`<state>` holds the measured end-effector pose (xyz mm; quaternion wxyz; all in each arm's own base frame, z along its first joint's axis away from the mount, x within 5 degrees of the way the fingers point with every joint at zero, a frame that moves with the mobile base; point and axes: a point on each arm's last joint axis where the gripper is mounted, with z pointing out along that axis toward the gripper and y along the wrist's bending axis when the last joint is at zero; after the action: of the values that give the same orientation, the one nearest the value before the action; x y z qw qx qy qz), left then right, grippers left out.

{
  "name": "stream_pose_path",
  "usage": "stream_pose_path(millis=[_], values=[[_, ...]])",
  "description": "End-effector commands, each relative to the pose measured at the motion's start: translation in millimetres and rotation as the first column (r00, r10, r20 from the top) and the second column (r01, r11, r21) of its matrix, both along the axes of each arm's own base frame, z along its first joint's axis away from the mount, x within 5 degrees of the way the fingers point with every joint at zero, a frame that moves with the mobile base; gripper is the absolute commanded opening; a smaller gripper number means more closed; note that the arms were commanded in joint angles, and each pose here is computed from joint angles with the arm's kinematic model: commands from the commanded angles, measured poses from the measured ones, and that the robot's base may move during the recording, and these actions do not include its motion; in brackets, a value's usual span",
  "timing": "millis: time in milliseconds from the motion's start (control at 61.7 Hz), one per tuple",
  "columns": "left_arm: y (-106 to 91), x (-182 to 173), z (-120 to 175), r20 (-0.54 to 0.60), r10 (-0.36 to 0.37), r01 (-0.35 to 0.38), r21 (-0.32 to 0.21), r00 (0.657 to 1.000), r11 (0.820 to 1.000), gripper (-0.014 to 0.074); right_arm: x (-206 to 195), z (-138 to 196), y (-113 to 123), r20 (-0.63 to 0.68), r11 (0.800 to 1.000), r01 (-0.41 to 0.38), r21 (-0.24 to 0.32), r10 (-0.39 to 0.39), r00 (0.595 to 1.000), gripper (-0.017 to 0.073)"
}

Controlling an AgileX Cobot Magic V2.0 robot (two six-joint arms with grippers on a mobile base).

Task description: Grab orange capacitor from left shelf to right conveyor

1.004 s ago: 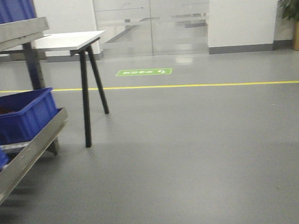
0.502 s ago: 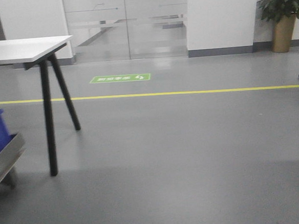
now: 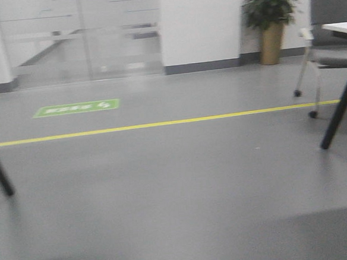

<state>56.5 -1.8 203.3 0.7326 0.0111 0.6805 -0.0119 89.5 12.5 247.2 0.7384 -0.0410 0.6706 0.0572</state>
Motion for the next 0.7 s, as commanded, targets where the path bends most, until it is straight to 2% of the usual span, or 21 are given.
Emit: stream_pose_path(millis=[0, 680], values=[[-0.4, -0.4, 9.7, 0.082, -0.007, 0.008, -0.008, 0.997, 1.0, -0.0105, -0.9, 18.1, 0.7, 0.118, 1.0, -0.009, 0.006, 0.008, 0.993, 0.0055], [-0.4, -0.4, 9.7, 0.082, -0.007, 0.008, -0.008, 0.997, 1.0, -0.0105, -0.9, 18.1, 0.7, 0.118, 1.0, -0.009, 0.006, 0.008, 0.993, 0.0055]])
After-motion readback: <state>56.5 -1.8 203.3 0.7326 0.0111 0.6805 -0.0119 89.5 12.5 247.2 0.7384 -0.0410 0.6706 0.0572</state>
